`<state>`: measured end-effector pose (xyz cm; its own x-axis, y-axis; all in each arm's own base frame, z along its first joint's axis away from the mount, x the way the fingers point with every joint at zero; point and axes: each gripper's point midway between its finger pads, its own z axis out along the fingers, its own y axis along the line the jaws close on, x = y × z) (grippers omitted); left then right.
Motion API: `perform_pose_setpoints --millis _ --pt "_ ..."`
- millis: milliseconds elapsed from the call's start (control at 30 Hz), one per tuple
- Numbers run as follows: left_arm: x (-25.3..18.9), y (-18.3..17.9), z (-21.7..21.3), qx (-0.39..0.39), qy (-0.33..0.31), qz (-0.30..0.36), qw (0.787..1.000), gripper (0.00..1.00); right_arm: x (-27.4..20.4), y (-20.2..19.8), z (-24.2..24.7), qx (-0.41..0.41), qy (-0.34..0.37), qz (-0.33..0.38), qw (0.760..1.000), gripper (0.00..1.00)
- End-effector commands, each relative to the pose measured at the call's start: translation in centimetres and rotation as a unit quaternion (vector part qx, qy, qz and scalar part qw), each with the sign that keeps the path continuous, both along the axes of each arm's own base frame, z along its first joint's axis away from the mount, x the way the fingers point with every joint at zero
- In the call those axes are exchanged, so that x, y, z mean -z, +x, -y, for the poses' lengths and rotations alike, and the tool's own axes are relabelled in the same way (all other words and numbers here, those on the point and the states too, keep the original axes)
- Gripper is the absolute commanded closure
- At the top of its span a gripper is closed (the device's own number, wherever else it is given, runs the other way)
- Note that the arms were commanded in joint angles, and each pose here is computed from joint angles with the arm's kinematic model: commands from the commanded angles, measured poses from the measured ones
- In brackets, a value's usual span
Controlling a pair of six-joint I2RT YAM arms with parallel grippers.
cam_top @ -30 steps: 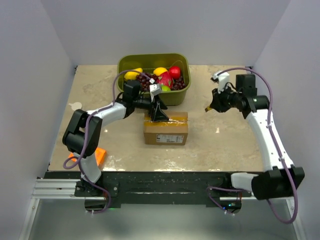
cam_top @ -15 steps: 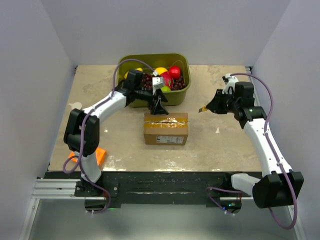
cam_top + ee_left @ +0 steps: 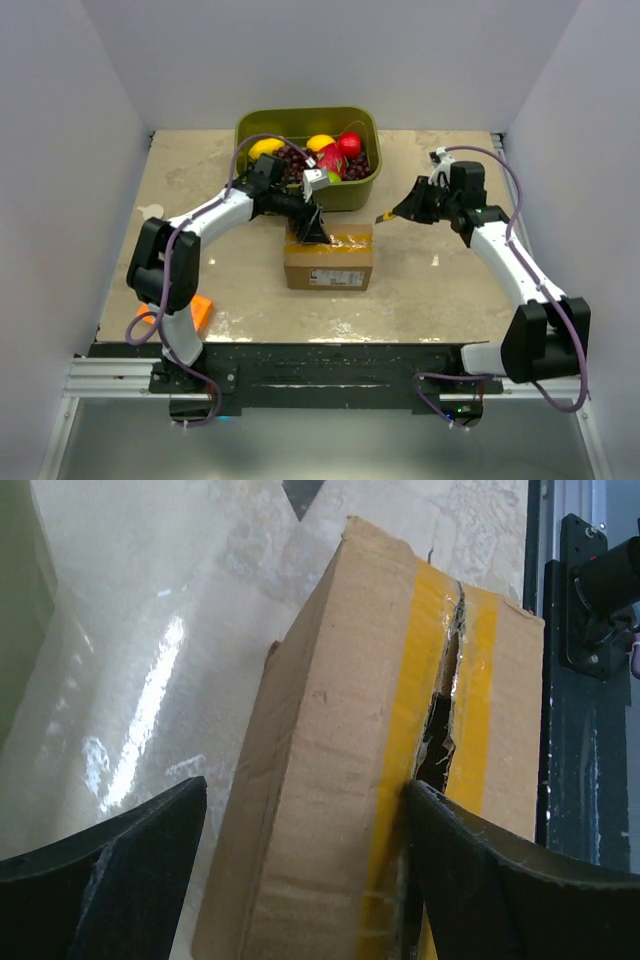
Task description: Unpack the express box
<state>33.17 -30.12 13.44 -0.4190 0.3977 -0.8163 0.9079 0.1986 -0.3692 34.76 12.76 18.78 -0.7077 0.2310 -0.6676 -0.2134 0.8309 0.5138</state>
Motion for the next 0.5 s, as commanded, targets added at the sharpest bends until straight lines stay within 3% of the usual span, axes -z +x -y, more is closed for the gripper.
perform_pose_setpoints --millis 0,267,433,467 --pt "1.1 -0.2 -3.1 -0.054 0.071 -0.030 0.996 0.23 -4.2 4.9 0.5 0.068 0.001 0.071 0.995 1.00" --pt "-1.9 0.5 -4.9 -0.138 -0.013 -0.103 0.985 0.29 -5.9 6.5 -0.1 0.070 0.050 0.075 0.993 1.00" --pt "-2.6 1.1 -5.1 -0.141 -0.013 -0.079 0.987 0.31 -3.9 4.2 -1.4 0.036 0.116 0.057 0.991 1.00" --pt "-2.1 0.6 -5.4 -0.126 0.003 -0.072 0.989 0.32 -4.5 3.9 -2.5 0.020 0.155 0.055 0.986 1.00"
